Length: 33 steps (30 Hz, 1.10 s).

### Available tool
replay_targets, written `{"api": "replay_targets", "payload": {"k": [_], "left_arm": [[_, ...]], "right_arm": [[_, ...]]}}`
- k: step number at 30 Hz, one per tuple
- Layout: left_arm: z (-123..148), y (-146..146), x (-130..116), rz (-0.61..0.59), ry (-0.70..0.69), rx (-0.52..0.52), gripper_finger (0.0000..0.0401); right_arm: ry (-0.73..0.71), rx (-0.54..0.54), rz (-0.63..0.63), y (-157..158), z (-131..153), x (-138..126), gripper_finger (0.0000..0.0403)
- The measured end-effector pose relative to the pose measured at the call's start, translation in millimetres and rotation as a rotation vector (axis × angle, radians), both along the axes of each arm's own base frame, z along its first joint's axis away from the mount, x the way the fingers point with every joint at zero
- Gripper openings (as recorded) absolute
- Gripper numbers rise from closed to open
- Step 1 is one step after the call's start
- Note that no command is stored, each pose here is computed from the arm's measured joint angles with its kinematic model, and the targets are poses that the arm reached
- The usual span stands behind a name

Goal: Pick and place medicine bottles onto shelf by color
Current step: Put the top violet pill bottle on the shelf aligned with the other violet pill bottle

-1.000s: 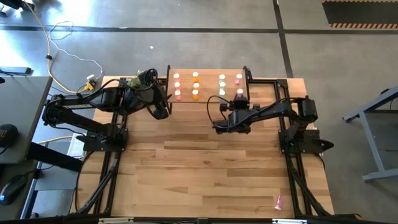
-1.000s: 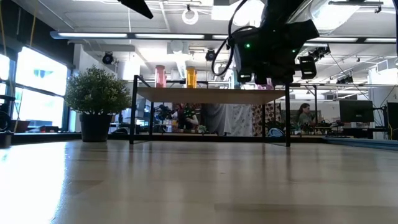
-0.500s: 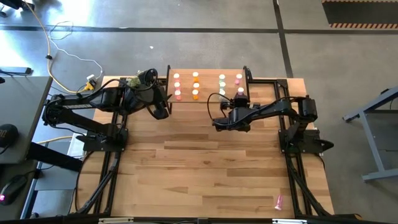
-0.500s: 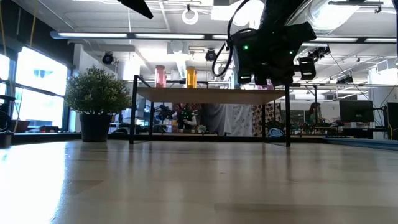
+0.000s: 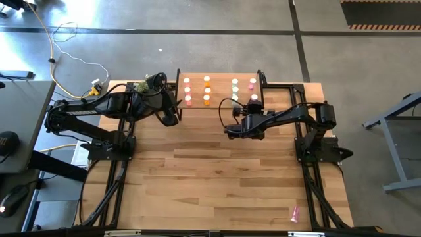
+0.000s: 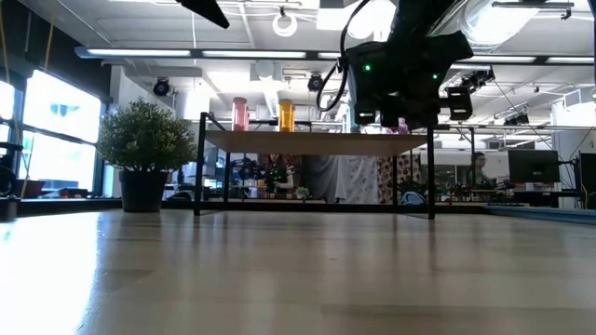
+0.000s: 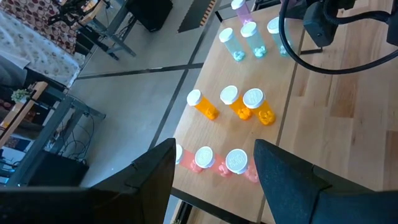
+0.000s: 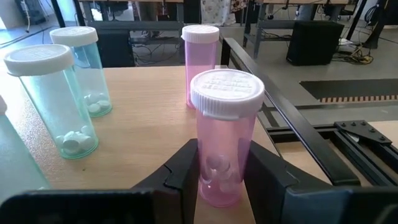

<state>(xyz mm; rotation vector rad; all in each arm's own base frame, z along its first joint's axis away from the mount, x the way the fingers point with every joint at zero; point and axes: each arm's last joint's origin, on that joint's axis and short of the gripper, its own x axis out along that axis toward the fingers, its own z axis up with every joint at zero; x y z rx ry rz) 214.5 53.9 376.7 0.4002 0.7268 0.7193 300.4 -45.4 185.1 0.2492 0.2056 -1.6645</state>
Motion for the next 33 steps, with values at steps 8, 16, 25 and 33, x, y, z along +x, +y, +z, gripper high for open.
{"api": "replay_targets", "payload": {"k": [8, 16, 25, 33], "left_arm": [[0.0, 0.0, 0.0, 0.000, 0.001, 0.000, 0.0207], [0.0, -0.1, 0.0, -0.001, 0.001, 0.000, 0.0207], [0.0, -0.1, 0.0, -0.001, 0.001, 0.000, 0.0207], [0.0, -0.1, 0.0, -0.001, 0.001, 0.000, 0.0207]], "right_arm": [[0.010, 0.052, -0.010, 0.5, -1.6, -1.2, 0.0130], [0.021, 0.046, -0.007, 0.6, -1.3, -1.8, 0.0163], [0.022, 0.056, -0.012, 0.7, -0.3, -3.2, 0.0180], [0.003, 0.081, -0.015, 1.0, 5.0, -5.0, 0.0214]]}}
